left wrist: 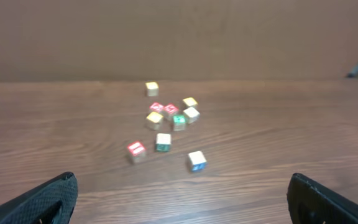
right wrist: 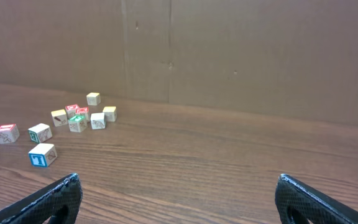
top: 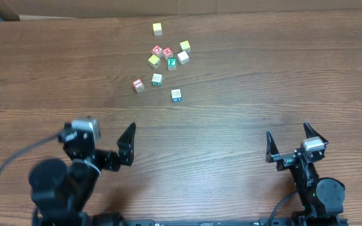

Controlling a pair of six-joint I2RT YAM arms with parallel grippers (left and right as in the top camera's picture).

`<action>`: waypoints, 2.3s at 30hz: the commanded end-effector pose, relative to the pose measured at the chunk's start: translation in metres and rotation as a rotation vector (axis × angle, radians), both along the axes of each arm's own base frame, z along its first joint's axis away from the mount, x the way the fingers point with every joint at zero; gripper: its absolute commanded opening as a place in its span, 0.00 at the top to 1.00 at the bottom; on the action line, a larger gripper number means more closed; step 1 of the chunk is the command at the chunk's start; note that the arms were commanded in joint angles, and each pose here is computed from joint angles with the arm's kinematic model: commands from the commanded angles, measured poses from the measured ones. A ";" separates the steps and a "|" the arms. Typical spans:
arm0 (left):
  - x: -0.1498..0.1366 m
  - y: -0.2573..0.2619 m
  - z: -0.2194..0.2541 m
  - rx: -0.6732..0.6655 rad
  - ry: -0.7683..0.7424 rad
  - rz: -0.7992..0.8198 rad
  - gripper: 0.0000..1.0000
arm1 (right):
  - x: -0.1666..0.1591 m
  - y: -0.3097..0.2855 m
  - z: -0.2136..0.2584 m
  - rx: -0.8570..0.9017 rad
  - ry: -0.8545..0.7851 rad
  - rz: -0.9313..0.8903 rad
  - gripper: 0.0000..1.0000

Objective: Flip 5 blocks
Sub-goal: 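Reach the left gripper forward over the red-lettered block near the cluster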

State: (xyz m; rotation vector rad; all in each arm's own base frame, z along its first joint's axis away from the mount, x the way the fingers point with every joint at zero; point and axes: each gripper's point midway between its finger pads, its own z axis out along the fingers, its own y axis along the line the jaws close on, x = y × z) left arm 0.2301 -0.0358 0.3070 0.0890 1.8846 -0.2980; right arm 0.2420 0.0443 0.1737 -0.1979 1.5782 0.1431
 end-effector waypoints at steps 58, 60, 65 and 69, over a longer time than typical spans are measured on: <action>0.227 0.011 -0.200 0.022 1.112 0.301 0.11 | 0.000 -0.001 -0.002 0.000 -0.001 -0.004 0.00; 0.230 0.011 -0.209 0.008 1.122 0.322 0.18 | 0.000 -0.001 -0.002 0.000 -0.001 -0.004 0.00; 0.234 0.010 -0.232 0.015 1.154 0.322 0.26 | 0.000 -0.001 -0.002 0.000 -0.001 -0.004 0.00; 0.235 0.010 -0.252 0.022 1.185 0.323 0.35 | 0.000 -0.001 -0.002 0.000 -0.001 -0.004 0.00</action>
